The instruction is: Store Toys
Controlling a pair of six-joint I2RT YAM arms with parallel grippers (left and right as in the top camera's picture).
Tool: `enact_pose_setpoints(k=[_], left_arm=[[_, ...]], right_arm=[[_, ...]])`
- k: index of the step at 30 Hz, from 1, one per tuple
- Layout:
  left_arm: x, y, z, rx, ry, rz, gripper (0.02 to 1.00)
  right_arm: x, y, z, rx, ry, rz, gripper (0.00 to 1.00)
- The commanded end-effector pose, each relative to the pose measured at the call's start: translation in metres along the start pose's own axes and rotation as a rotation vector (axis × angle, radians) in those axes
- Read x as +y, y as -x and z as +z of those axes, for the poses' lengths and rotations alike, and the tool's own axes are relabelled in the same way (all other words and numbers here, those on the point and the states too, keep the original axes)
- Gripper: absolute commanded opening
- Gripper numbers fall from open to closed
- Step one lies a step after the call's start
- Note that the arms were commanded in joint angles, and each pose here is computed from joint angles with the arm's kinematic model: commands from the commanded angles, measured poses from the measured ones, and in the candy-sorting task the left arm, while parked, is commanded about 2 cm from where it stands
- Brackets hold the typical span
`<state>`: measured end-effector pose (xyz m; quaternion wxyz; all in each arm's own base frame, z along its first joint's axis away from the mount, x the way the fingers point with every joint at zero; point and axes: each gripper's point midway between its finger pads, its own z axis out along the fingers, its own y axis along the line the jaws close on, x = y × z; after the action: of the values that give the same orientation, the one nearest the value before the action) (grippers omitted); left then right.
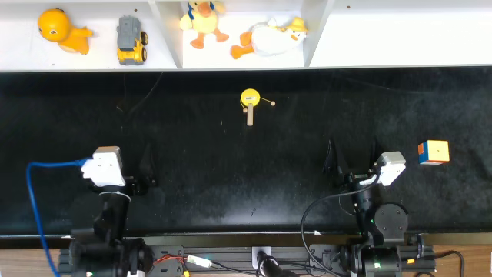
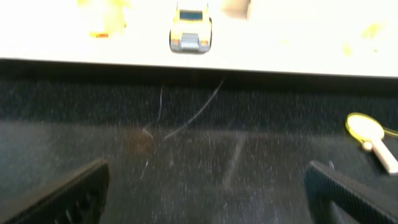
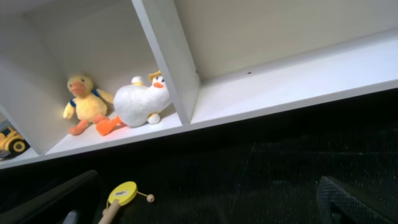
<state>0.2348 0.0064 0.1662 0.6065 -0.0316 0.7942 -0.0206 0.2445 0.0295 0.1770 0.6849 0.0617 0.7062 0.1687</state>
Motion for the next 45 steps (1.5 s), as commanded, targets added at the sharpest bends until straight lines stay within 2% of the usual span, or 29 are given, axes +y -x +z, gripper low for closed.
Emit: enact_pose_setpoints(k=[1, 17, 45], left_arm=[[0.0012, -0.0066, 0.0048, -0.083, -0.003, -0.030, 0.998], [0.0014, -0.0069, 0.0134, -0.190, 0.008, -0.032, 0.998], [0.0011, -0.0067, 0.0132, -0.189, 0.007, -0.033, 0.998]], right_arm=[[-0.0013, -0.0033, 0.0003, -0.001, -0.003, 0.004, 0.993], [-0.0013, -0.0033, 0.0003, -0.001, -0.003, 0.004, 0.993], [-0.0013, -0.0033, 0.0003, -0.001, -0.003, 0.004, 0.996]])
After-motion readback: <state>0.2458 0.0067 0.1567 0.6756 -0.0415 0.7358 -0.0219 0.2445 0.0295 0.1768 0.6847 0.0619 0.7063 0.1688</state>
